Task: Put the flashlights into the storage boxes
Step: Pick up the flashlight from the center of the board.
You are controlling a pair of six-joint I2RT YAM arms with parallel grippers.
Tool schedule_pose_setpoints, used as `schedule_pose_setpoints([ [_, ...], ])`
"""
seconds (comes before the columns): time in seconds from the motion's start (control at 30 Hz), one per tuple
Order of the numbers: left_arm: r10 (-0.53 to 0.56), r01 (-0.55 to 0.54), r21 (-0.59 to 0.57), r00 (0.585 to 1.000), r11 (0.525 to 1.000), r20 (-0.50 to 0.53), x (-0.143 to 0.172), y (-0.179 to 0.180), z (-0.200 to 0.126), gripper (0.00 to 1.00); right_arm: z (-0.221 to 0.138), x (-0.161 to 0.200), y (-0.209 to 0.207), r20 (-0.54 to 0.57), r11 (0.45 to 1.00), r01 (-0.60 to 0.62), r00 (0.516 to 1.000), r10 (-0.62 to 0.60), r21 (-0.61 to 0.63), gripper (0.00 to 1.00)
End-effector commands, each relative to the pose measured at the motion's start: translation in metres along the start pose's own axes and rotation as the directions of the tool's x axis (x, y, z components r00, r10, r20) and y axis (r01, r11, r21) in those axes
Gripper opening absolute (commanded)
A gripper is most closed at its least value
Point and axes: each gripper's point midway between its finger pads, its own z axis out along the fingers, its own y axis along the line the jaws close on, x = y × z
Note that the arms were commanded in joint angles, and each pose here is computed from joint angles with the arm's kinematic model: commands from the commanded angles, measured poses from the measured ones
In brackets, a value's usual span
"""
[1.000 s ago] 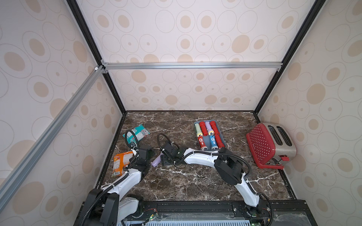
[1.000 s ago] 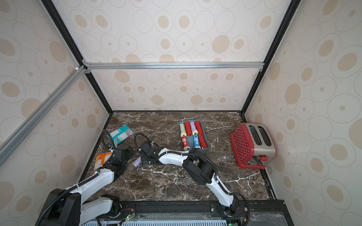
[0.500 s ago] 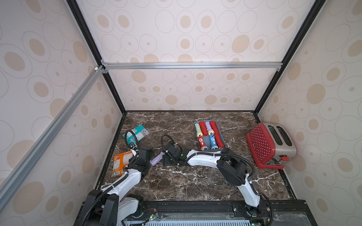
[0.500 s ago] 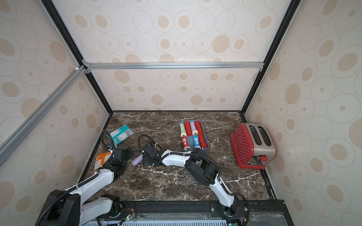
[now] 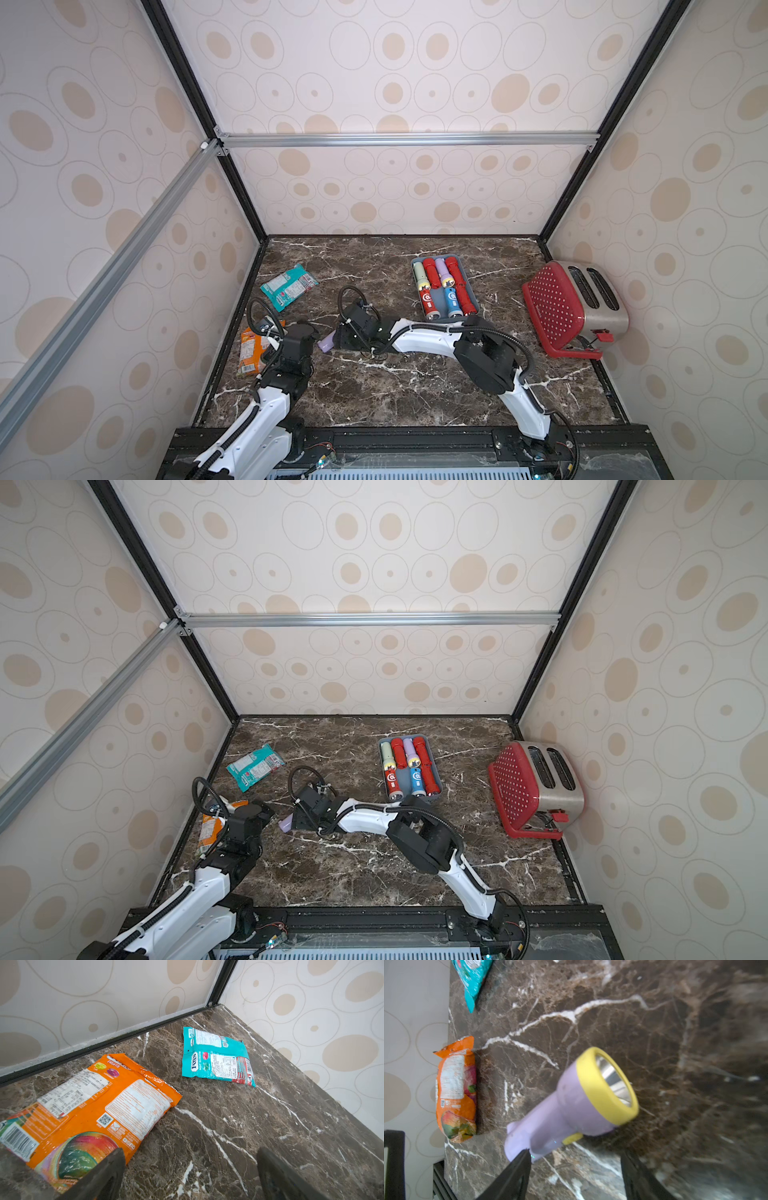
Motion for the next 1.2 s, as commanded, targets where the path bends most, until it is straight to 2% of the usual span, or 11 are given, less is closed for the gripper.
schedule_pose_setpoints([
  [0.0, -0.06, 0.061, -0.019, 0.996, 0.998, 0.062, -0.014, 0.006, -0.004, 0.99, 0.012, 0.001, -0.003, 0.001, 0.998, -0.042, 0.999, 0.042, 0.051, 0.72],
  [0.13, -0.082, 0.082, 0.009, 0.994, 0.997, 0.077, -0.016, 0.006, -0.007, 0.99, 0.022, -0.001, -0.007, 0.013, 0.992, -0.073, 0.997, 0.072, 0.102, 0.74],
  [0.27, -0.089, 0.088, 0.013, 0.992, 0.996, 0.084, -0.017, 0.007, -0.008, 0.99, 0.028, 0.005, -0.025, -0.022, 0.971, -0.041, 0.999, 0.047, 0.237, 0.74],
  [0.4, -0.088, 0.087, 0.008, 0.992, 0.996, 0.086, -0.017, 0.008, -0.007, 0.99, 0.026, 0.009, -0.042, -0.056, 0.946, 0.044, 0.998, -0.027, 0.322, 0.59],
  [0.47, -0.089, 0.089, 0.011, 0.992, 0.996, 0.085, -0.017, 0.008, -0.007, 0.99, 0.017, 0.005, -0.057, -0.06, 0.915, 0.119, 0.993, -0.104, 0.386, 0.51],
  [0.7, -0.101, 0.1, 0.021, 0.991, 0.995, 0.089, -0.015, 0.008, -0.007, 0.99, -0.011, -0.013, -0.085, -0.103, 0.821, 0.305, 0.951, -0.293, 0.484, 0.4],
  [0.77, -0.103, 0.1, 0.031, 0.991, 0.994, 0.085, -0.014, 0.006, -0.006, 0.99, -0.015, -0.014, -0.087, -0.115, 0.822, 0.33, 0.943, -0.313, 0.463, 0.38],
  [0.87, -0.095, 0.093, 0.034, 0.992, 0.995, 0.077, -0.012, 0.005, -0.005, 0.99, -0.024, -0.015, -0.089, -0.099, 0.872, 0.323, 0.946, -0.308, 0.367, 0.35],
  [1.03, -0.078, 0.075, 0.056, 0.996, 0.996, 0.053, -0.007, -0.002, -0.002, 0.99, -0.069, -0.046, -0.086, -0.051, 0.929, 0.322, 0.947, -0.318, 0.18, 0.35],
  [1.17, -0.057, 0.054, 0.067, 0.998, 0.996, 0.035, -0.004, -0.007, 0.001, 0.99, -0.115, -0.082, -0.107, -0.045, 0.926, 0.326, 0.945, -0.323, 0.19, 0.35],
])
